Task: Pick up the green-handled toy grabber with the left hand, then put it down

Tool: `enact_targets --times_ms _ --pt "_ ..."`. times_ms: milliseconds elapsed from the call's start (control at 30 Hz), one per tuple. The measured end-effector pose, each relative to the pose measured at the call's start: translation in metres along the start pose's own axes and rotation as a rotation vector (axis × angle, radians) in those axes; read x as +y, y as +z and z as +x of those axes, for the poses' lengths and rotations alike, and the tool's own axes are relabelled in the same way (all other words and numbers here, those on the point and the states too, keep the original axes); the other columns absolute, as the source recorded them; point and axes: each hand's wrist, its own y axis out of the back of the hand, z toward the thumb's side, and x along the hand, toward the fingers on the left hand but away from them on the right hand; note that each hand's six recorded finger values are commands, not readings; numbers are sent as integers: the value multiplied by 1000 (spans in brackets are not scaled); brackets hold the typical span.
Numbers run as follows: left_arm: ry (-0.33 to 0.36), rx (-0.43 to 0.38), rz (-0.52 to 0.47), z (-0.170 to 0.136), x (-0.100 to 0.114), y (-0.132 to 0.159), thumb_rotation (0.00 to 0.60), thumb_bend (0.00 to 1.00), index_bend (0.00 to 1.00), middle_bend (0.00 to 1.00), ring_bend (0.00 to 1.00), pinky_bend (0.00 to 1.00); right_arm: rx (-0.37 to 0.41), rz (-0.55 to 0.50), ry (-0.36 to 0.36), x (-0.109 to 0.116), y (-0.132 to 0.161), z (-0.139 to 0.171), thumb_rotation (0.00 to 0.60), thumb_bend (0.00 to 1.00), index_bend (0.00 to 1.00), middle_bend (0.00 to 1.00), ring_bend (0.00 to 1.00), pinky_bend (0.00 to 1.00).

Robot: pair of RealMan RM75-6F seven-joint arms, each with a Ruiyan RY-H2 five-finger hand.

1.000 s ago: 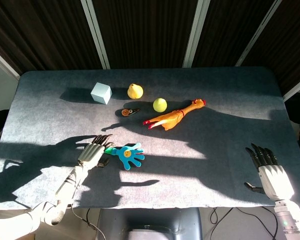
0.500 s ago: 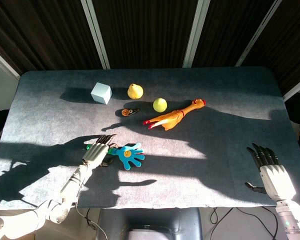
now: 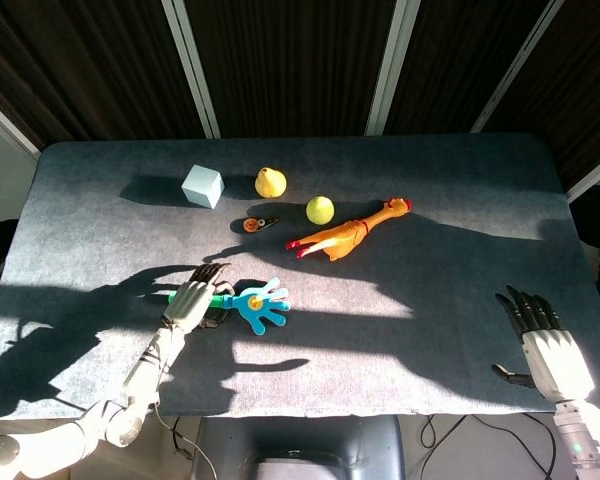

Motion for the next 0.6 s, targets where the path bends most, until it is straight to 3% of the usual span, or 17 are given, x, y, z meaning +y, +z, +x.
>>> enact_targets --times_ms 100,167,267,367,467,600 --pt "27 -12 -83 -2 2 2 600 411 785 228 34 46 1 -1 -1 0 0 0 600 92 0 0 0 0" --pt "53 -23 -149 -4 3 4 600 438 827 311 110 106 5 -5 -1 0 1 0 600 92 0 0 0 0" --pt "105 -35 -251 -7 7 4 600 475 852 544 323 260 6 -5 0 0 1 0 600 92 0 0 0 0" --pt "168 -41 -318 -9 12 0 600 495 854 710 467 402 1 0 0 0 0 1 600 92 0 0 0 0" --pt "176 -41 -337 -11 11 -5 600 521 854 788 524 524 -4 -1 4 0 0 1 600 92 0 0 0 0" --pt "183 -54 -360 -12 11 -4 600 546 854 815 555 711 -3 0 12 -1 1 2 600 92 0 0 0 0"
